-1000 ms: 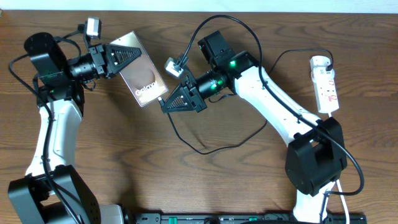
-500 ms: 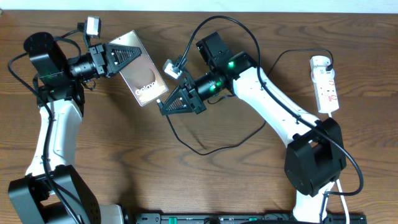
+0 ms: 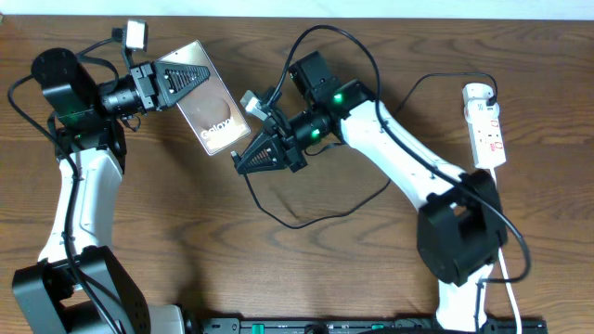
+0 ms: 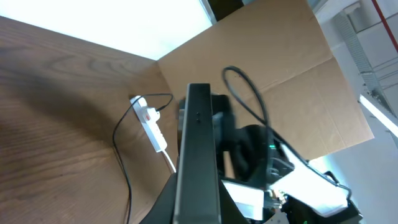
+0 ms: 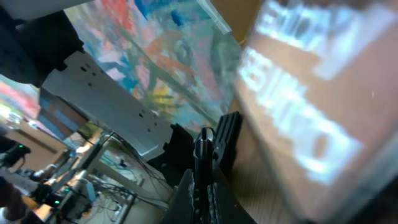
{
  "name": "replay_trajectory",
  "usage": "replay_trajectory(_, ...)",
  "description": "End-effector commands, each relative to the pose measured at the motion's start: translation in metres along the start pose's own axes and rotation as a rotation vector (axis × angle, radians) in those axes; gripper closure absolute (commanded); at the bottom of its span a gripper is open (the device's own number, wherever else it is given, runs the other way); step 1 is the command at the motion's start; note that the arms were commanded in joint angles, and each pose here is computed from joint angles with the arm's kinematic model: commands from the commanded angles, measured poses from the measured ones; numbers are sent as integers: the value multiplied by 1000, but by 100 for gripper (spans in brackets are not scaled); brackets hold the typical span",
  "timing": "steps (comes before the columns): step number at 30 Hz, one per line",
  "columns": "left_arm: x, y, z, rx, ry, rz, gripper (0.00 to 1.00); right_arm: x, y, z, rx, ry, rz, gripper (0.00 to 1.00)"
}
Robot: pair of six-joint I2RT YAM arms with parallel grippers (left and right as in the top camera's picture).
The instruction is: Plug charger to phone and switch on socket
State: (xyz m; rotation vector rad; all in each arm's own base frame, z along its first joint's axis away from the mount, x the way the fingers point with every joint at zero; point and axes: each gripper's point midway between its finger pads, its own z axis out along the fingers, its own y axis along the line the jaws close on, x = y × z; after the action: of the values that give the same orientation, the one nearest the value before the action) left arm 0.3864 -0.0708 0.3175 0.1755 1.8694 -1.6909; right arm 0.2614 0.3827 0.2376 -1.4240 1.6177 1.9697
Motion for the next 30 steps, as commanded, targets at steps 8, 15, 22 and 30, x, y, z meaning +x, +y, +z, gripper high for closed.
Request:
replay_trajectory(8, 2, -6, -1, 13, 17, -1, 92, 8, -11, 0, -66, -34, 54, 99)
replay_trajectory(15, 2, -6, -1, 14, 17, 62, 93, 5, -13, 0, -66, -33, 84, 99)
replay_trajectory(22, 2, -6, -1, 14, 17, 89, 93, 4, -13, 0, -66, -34, 89, 99)
replay_trajectory(30, 2, -6, -1, 14, 18, 96, 92, 1, -16, -6, -56, -42, 119, 99)
